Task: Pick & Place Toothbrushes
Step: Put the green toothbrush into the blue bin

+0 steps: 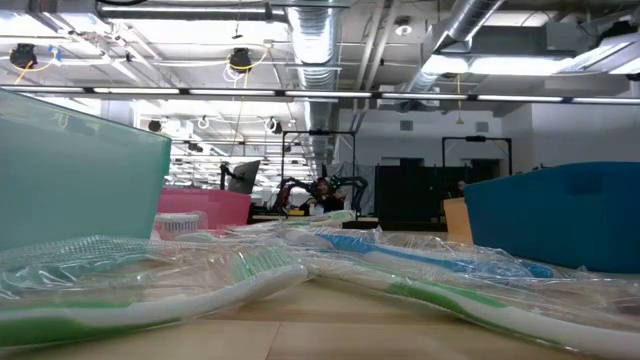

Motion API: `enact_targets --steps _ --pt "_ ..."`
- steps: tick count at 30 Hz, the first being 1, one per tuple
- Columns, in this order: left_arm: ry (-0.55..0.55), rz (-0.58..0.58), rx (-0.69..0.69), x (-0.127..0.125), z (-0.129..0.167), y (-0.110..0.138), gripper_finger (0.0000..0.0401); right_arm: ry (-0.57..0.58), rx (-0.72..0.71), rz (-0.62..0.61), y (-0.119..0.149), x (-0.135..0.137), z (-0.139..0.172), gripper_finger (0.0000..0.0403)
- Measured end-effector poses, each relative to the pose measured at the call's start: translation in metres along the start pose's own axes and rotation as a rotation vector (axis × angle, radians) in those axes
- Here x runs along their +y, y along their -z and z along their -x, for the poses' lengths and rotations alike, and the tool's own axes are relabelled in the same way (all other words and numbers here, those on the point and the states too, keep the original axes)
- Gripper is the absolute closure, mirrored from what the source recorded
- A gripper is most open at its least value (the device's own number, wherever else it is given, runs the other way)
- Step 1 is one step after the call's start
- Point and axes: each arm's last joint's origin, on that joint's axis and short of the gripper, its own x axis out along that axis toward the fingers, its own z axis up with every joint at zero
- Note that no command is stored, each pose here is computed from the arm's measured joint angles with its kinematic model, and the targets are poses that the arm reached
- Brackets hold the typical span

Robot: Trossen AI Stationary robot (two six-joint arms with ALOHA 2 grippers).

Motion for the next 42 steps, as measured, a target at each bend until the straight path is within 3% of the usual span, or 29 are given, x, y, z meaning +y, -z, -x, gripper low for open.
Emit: enact_targets --steps 15,17,22,25,30,35,38,42 --pt "0.001 0.000 0.008 0.000 0.000 0.001 0.0179 0.008 0.011 -0.013 0.002 -0.003 0.000 0.0272" --pt "-0.009 -0.007 0.072 0.000 -0.002 0.002 0.0181 0.008 0.011 -0.013 0.002 -0.003 0.000 0.0272" --pt "-0.127 -0.075 0.443 0.004 -0.017 -0.002 0.0201 0.006 0.018 -0.012 0.002 -0.002 0.000 0.0272" --pt "-0.124 -0.103 0.592 0.001 -0.019 0.008 0.0214 0.010 0.032 -0.011 0.004 -0.004 -0.001 0.0272" --pt "-0.116 -0.108 0.600 0.000 -0.024 0.012 0.0228 0.055 0.097 -0.085 0.013 -0.017 -0.002 0.0272" --pt "-0.153 -0.012 0.670 0.001 -0.018 0.016 0.0233 0.291 0.267 -0.305 0.038 -0.053 0.000 0.0272" --pt "-0.185 0.053 0.720 0.002 -0.013 0.019 0.0234 0.351 0.325 -0.310 0.050 -0.070 0.001 0.0272" --pt "-0.213 0.127 0.746 0.001 -0.011 0.022 0.0234 0.295 0.376 -0.253 0.071 -0.083 -0.010 0.0272"
